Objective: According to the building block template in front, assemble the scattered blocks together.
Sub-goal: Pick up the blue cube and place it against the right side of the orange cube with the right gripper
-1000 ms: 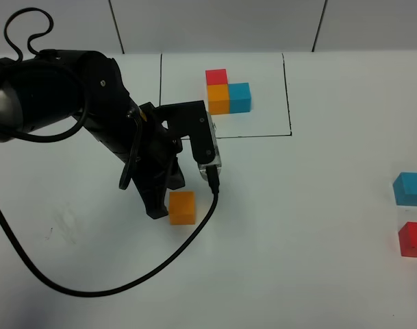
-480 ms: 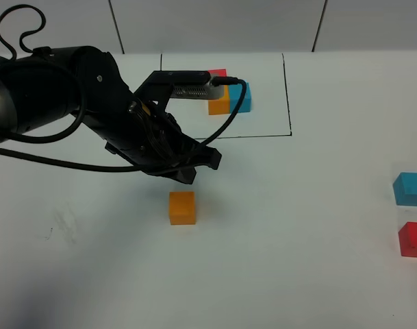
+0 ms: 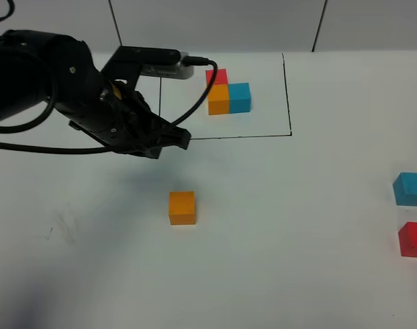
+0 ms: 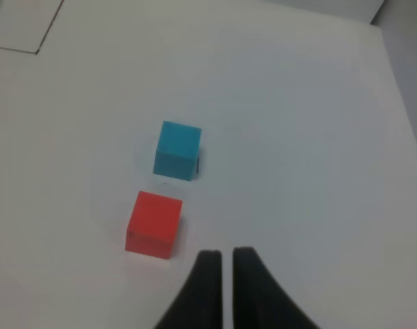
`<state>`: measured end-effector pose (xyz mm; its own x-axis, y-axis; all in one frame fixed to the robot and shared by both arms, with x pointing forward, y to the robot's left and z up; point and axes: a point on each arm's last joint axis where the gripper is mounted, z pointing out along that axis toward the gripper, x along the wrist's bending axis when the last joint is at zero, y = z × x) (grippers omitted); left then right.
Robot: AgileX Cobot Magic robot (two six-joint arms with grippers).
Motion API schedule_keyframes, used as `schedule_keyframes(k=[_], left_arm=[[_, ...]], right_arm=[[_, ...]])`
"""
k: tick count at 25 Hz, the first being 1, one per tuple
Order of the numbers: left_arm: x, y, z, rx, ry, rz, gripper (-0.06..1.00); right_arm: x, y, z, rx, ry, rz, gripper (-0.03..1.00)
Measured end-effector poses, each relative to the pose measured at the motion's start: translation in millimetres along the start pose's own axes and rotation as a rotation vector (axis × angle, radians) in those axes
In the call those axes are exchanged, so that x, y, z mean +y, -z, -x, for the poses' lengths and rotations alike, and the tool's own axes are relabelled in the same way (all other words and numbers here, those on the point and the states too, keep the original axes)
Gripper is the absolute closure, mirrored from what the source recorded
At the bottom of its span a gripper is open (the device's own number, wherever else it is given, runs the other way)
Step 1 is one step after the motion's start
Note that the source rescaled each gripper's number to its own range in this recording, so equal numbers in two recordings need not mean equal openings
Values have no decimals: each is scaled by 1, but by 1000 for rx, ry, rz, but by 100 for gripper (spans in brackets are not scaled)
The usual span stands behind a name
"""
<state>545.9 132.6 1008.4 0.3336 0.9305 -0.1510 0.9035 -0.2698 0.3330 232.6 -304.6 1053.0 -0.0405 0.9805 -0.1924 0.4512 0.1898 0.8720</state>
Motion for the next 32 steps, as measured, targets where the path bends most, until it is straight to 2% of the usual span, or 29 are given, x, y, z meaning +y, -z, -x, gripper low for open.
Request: schedule_keyframes(k=[7, 12, 17, 21, 25, 28, 32], left_arm=[[-18, 23, -48, 90, 104, -22, 94], [-55, 42, -84, 155, 201, -33, 94], [-103, 63, -107, 202, 318, -27, 94], [-145, 81, -112, 238, 397, -24, 94], [-183, 104, -108, 289, 464, -48, 94], [-206, 121, -100, 333, 480, -41, 94], [-237, 130, -92, 374, 486, 18, 94]], right_arm=[[0, 0, 0, 0, 0, 0, 96], [0, 0, 0, 0, 0, 0, 96], [0, 0, 0, 0, 0, 0, 96], [0, 0, 0, 0, 0, 0, 96], [0, 0, 0, 0, 0, 0, 96], [0, 0, 0, 0, 0, 0, 96], [0, 0, 0, 0, 0, 0, 96]])
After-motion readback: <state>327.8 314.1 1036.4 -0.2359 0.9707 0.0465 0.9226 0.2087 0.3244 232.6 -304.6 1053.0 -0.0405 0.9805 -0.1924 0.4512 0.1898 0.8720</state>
